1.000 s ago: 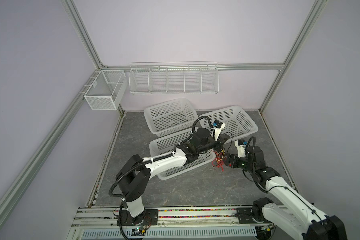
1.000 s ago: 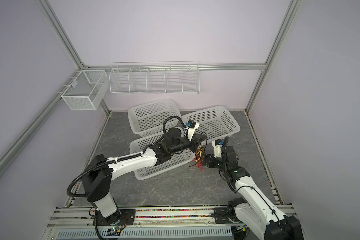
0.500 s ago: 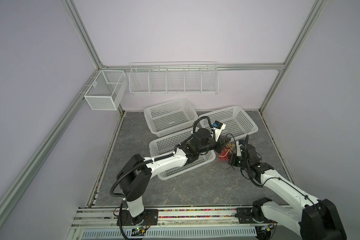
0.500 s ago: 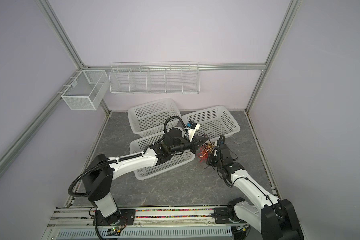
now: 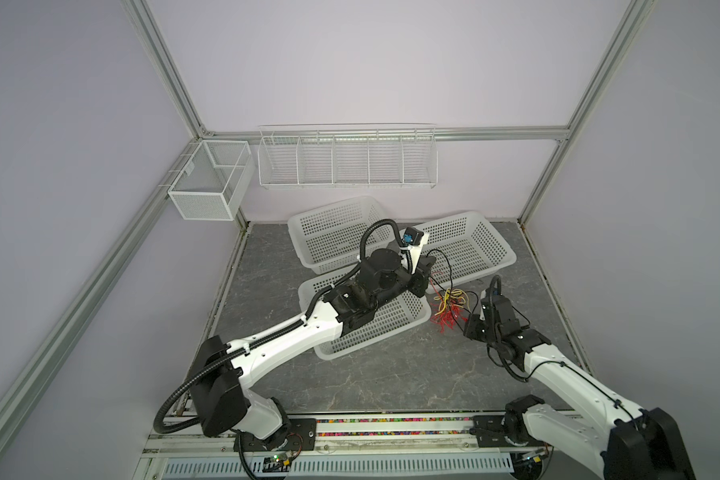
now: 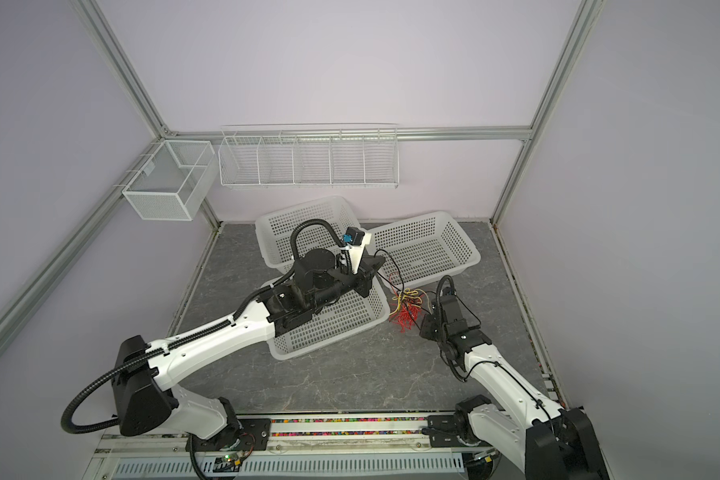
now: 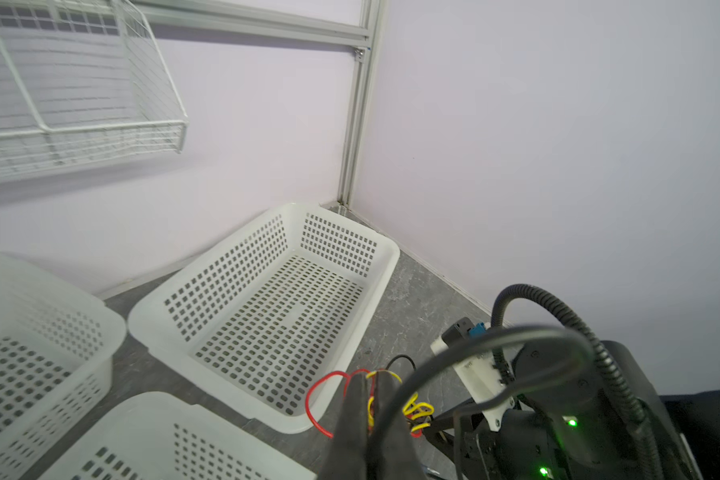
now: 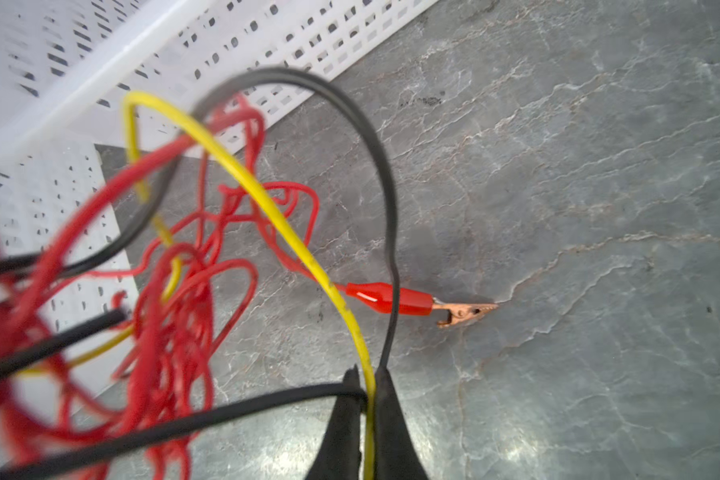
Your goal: Untangle the cables
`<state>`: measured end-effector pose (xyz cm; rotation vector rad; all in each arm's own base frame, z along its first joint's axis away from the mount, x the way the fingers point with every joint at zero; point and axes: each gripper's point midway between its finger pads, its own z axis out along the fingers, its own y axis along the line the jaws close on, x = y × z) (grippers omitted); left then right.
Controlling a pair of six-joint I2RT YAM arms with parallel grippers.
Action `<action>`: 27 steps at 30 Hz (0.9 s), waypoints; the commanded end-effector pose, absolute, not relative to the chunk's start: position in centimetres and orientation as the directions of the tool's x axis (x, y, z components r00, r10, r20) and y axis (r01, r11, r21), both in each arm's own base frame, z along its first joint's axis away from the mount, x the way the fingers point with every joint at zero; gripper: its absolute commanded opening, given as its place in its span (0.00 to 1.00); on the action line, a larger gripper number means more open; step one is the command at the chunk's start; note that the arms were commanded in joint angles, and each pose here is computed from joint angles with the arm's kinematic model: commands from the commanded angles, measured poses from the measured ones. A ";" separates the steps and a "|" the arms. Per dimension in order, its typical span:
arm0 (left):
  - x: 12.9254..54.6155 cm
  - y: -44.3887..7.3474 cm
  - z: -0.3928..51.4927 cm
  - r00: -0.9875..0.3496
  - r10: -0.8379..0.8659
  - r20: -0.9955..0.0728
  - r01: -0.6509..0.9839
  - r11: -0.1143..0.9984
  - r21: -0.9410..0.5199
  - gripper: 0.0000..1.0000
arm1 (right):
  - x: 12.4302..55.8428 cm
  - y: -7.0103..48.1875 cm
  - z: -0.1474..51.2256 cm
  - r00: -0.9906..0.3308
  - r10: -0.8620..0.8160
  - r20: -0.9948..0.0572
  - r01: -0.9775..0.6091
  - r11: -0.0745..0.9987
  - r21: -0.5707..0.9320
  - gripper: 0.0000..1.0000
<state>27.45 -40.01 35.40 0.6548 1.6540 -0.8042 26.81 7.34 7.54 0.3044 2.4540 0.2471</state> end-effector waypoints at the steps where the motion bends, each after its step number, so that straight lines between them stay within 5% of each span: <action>1: 28.5 -37.2 39.2 -0.129 -0.041 -0.991 0.713 0.691 -0.122 0.00 | 25.5 5.3 6.0 -0.783 0.303 -0.544 0.247 0.953 0.175 0.06; 11: 28.1 -39.1 37.5 -0.163 0.009 -0.987 0.760 0.639 -0.119 0.00 | 26.0 8.0 8.9 -0.779 0.230 -0.583 0.078 0.958 0.275 0.09; 20: 28.1 -43.0 35.3 -0.227 0.027 -0.974 0.820 0.545 -0.176 0.00 | 24.4 12.6 15.7 -0.708 0.111 -0.697 -0.265 0.874 0.408 0.45; 27: 27.8 -43.8 35.9 -0.229 0.023 -0.973 0.834 0.521 -0.183 0.00 | 25.6 13.5 17.3 -0.633 0.172 -0.755 -0.310 0.838 0.450 0.67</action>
